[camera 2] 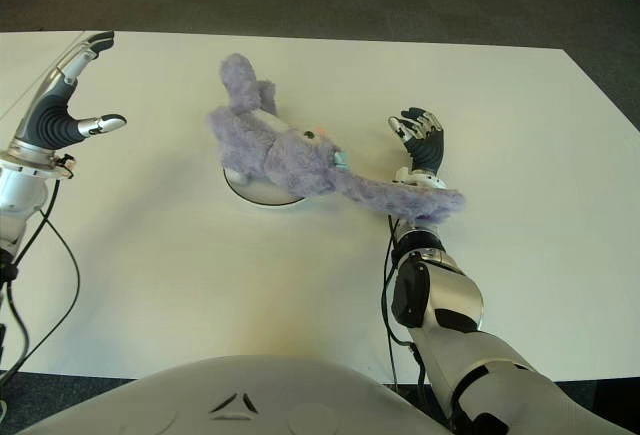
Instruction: Put the doll into the plate.
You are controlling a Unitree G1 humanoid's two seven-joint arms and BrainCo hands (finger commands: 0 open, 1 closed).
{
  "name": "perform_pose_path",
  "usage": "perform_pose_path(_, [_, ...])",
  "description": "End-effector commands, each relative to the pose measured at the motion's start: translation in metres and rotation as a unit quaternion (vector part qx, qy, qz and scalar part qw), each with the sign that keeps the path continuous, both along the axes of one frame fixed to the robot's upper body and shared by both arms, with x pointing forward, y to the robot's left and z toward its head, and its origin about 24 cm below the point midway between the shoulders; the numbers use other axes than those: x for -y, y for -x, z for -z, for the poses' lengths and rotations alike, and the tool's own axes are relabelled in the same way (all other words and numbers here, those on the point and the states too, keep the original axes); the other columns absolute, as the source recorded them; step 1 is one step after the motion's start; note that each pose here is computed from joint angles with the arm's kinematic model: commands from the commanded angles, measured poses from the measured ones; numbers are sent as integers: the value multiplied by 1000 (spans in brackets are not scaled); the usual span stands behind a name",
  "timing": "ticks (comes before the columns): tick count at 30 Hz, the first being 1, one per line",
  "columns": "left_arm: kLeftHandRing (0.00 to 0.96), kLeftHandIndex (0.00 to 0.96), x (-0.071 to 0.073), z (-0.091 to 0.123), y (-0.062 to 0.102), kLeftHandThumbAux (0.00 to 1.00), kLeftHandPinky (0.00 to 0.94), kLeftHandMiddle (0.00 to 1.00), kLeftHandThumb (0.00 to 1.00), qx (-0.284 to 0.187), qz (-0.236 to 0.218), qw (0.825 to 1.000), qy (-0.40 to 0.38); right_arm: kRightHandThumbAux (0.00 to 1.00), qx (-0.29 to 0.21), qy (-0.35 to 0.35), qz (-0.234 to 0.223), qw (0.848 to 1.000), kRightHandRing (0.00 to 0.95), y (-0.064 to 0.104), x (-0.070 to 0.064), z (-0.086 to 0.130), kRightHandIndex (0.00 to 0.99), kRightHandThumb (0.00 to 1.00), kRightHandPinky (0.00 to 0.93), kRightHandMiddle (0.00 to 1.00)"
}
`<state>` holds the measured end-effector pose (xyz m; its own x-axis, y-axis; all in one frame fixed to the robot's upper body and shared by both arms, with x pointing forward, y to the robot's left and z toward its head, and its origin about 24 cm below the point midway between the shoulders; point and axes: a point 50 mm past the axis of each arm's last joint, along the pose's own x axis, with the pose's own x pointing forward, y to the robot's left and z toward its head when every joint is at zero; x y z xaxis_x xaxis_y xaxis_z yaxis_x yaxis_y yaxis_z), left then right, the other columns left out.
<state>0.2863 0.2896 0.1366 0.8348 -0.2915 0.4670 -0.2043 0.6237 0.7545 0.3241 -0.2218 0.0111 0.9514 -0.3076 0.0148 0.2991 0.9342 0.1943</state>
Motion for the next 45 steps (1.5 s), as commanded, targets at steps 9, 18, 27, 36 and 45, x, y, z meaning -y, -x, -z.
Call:
perform_pose_path(9, [0,0,47,78,-57,412,0,0,0,-148,-149,967,141,824,-221,-104,0,970,370,88,-38,107,331,91,371,354])
perform_pose_path(18, [0,0,68,115,-60,477,0,0,0,-285,-191,898,274,826,-223,-99,-1,970,377,89,-36,107,339,60,354,366])
perform_pose_path(27, [0,0,89,136,-51,481,0,0,0,-332,-169,883,287,815,-220,-102,6,970,380,90,-35,107,331,44,345,370])
perform_pose_path(36, [0,0,126,174,-26,475,0,0,0,-401,-146,841,332,808,-226,-96,2,969,373,91,-34,108,335,52,323,361])
perform_pose_path(45, [0,0,128,199,1,497,0,0,0,-415,-161,801,402,805,-222,-108,7,969,359,92,-32,109,340,73,298,358])
